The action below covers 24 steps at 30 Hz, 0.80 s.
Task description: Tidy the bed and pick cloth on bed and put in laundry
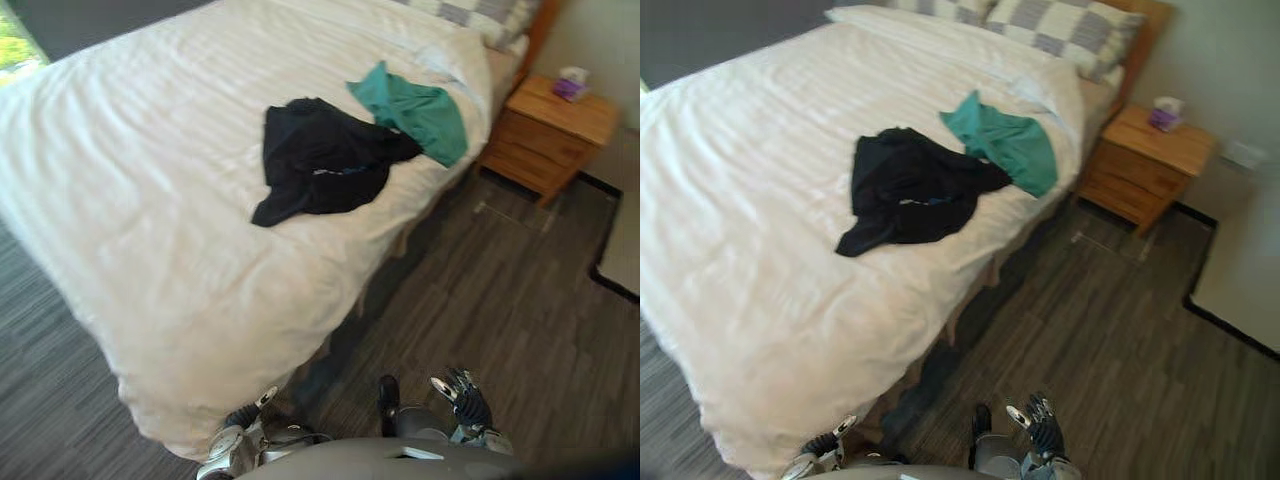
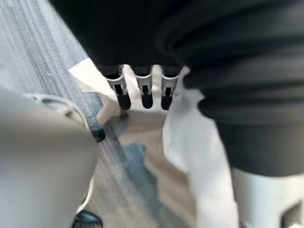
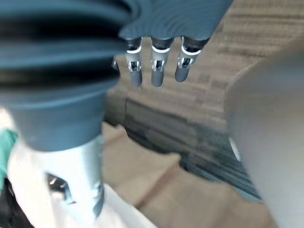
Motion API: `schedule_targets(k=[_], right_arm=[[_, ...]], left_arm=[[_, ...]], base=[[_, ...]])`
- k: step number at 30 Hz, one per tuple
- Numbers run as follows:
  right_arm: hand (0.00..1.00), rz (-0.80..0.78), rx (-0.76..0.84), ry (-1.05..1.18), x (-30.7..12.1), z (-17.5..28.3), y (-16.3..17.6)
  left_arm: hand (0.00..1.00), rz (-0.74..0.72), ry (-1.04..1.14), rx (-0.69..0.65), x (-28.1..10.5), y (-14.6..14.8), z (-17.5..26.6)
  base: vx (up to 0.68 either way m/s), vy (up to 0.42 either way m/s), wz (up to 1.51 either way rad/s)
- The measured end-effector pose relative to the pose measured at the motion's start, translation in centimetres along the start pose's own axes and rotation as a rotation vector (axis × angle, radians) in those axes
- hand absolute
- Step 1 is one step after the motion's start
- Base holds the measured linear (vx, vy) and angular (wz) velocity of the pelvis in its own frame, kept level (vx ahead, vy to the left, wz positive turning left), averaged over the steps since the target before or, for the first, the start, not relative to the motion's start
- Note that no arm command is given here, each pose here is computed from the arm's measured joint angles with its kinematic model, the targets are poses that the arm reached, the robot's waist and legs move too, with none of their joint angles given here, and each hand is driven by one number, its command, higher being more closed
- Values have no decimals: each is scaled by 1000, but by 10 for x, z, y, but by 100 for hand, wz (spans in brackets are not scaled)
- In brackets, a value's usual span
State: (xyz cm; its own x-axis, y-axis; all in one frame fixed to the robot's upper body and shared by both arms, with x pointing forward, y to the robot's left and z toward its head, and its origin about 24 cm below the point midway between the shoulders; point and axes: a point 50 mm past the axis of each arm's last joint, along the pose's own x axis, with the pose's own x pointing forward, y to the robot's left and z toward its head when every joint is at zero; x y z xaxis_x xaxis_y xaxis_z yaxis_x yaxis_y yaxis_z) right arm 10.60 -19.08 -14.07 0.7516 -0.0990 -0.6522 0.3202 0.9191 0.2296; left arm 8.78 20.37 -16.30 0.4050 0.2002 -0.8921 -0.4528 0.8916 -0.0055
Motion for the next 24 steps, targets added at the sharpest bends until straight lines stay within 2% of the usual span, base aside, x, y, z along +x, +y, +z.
schedule_targets(k=[5, 11, 17, 21, 24], right_arm=[[0, 3, -21, 19, 5, 2, 0], [0, -11, -14, 70, -3, -10, -6], [0, -32, -2, 157, -6, -20, -13], [0, -70, 5, 207, -9, -25, -24], [0, -118, 16, 218, -13, -24, -38]], left_arm=[[0, 40, 11, 29, -1, 14, -1], [0, 63, 24, 99, -3, 26, -4], [0, 50, 64, 85, -5, 33, -15], [0, 34, 59, 42, -7, 32, -22], [0, -10, 67, -13, -7, 15, -27]], base=[[-43, -36, -97], [-64, -37, -39], [-25, 10, -42], [-9, -26, -113], [-72, 90, -103]])
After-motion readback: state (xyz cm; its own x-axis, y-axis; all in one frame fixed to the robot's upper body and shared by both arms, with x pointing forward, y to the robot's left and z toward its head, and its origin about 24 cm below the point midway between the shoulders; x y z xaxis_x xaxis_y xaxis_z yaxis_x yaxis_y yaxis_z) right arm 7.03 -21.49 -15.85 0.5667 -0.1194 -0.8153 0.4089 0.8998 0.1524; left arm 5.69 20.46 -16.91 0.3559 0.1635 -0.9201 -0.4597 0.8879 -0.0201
